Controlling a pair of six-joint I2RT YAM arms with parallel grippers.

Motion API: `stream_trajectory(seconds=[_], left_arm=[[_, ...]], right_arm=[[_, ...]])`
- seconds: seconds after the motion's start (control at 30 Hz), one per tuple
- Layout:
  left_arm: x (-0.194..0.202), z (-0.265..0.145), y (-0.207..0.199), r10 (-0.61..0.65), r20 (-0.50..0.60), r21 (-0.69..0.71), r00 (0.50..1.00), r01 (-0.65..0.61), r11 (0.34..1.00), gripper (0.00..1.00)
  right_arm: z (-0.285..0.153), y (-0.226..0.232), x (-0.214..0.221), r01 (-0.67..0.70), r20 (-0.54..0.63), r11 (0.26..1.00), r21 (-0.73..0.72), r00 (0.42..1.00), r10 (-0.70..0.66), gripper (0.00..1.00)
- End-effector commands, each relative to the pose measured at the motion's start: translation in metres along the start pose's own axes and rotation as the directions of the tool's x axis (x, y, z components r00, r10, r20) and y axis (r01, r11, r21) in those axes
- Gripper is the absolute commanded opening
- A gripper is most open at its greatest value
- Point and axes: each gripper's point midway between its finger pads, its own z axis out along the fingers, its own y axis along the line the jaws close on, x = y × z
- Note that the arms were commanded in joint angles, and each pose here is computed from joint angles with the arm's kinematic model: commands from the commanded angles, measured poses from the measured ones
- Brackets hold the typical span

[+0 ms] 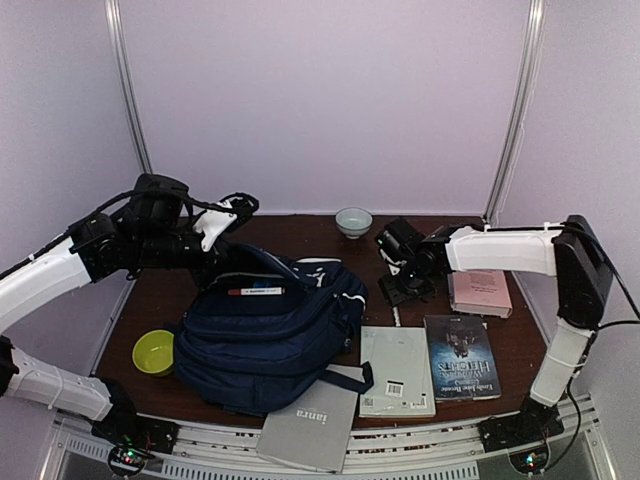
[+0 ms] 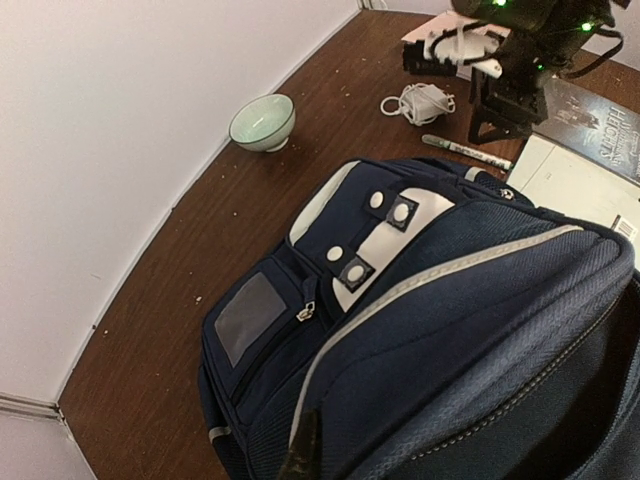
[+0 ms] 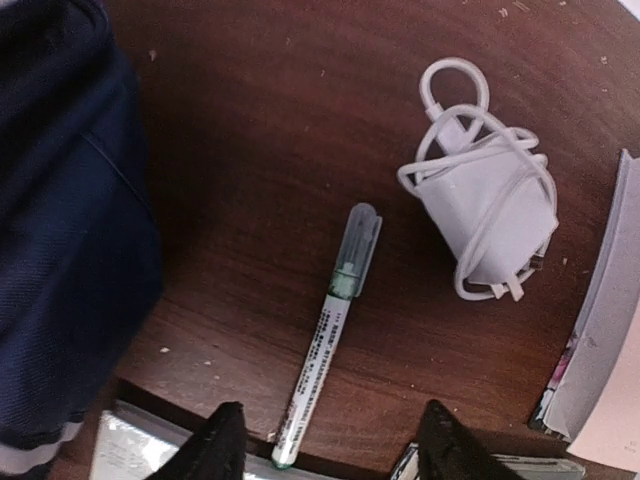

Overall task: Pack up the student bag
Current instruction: Pick up the pen from the center of the board.

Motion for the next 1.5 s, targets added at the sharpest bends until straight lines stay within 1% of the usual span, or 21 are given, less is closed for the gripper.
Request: stream_trajectory(seconds=[0.0,0.13,0.33,0.57,0.63,0.77,0.87,0.97,1.07,1.17,1.27,1.37,1.47], left_arm=[[-0.058,-0.018,0.023,-0.01,0.201,-0.076,0.979,0.026,0.997,0.0],[-0.056,-0.015,0.022,-0.008,0.192,-0.075,0.981,0.023,0.997,0.0],[-0.056,-0.013,0.022,-0.009,0.187,-0.072,0.982,0.023,0.997,0.0],[-0.055,-0.013,0.022,-0.007,0.185,-0.073,0.983,0.021,0.997,0.0],[-0.055,-0.013,0.022,-0.007,0.186,-0.073,0.983,0.021,0.997,0.0],[-0.056,-0.014,0.022,-0.007,0.188,-0.071,0.982,0.021,0.997,0.0],[-0.057,-0.014,0.021,-0.008,0.19,-0.069,0.982,0.021,0.997,0.0],[-0.056,-0.014,0.022,-0.008,0.189,-0.073,0.982,0.022,0.997,0.0],[-0.057,-0.015,0.023,-0.011,0.191,-0.073,0.982,0.025,0.997,0.0],[-0.057,-0.016,0.022,-0.01,0.192,-0.073,0.981,0.025,0.997,0.0],[-0.057,-0.015,0.023,-0.01,0.189,-0.077,0.982,0.025,0.997,0.0],[-0.057,-0.016,0.024,-0.011,0.19,-0.079,0.982,0.026,0.997,0.0],[-0.057,-0.016,0.024,-0.01,0.191,-0.08,0.981,0.025,0.997,0.0]], right_arm=[[0.026,-0.004,0.013,0.005,-0.127,0.999,0.039,0.992,0.0,0.53],[0.044,0.002,0.022,0.013,-0.169,0.999,0.029,0.986,-0.007,0.49],[0.058,0.006,0.035,0.017,-0.206,1.0,0.02,0.978,-0.013,0.42],[0.072,0.023,0.049,-0.016,-0.254,0.997,-0.074,0.967,-0.003,0.34],[0.075,0.027,0.052,-0.037,-0.268,0.994,-0.103,0.963,0.008,0.29],[0.075,0.034,0.052,-0.051,-0.274,0.989,-0.142,0.962,0.01,0.11],[0.072,0.034,0.049,-0.045,-0.275,0.988,-0.146,0.961,0.003,0.01],[0.064,0.037,0.04,-0.032,-0.256,0.985,-0.167,0.966,-0.012,0.0],[0.044,0.038,0.016,-0.02,-0.189,0.982,-0.189,0.982,-0.016,0.0],[0.008,0.035,-0.015,-0.018,-0.079,0.978,-0.207,0.997,0.001,0.0],[-0.032,0.034,-0.041,-0.009,0.041,0.972,-0.234,0.999,0.019,0.0],[-0.079,0.043,-0.065,0.04,0.192,0.957,-0.286,0.981,0.016,0.0],[-0.135,0.067,-0.083,0.137,0.372,0.915,-0.378,0.928,0.015,0.0]])
